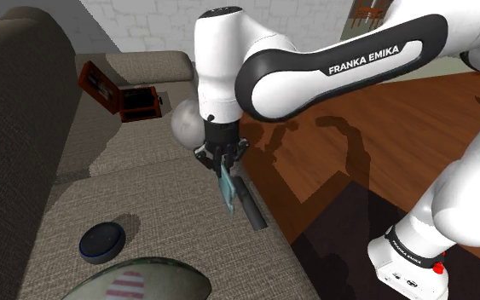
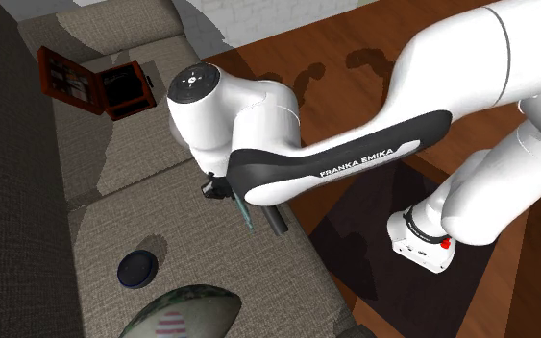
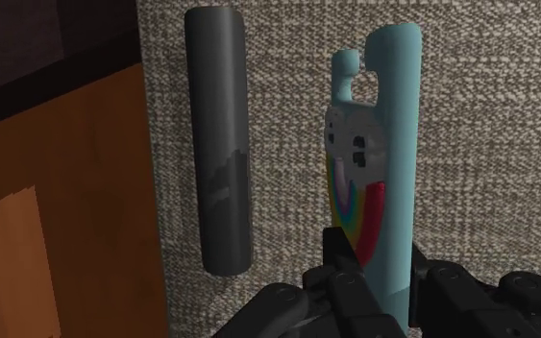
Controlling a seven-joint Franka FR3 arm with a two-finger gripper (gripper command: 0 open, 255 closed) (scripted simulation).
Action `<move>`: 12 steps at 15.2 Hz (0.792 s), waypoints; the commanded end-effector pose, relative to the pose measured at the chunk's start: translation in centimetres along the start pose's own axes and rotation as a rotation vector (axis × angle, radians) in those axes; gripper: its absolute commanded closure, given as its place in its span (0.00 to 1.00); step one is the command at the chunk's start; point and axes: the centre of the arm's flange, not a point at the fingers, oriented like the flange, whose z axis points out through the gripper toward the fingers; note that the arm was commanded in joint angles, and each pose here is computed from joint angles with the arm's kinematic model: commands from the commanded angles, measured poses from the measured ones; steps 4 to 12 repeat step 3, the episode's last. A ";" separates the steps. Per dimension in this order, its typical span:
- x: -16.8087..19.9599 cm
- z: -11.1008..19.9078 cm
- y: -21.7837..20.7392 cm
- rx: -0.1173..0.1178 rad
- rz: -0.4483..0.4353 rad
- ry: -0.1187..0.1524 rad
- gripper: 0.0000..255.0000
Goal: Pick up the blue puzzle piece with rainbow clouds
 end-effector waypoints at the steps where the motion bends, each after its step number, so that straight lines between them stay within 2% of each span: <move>1: 0.1 -1.0 0.1 0.000 0.000 0.000 1.00; 12: 0.1 -1.1 0.1 0.000 0.000 0.000 1.00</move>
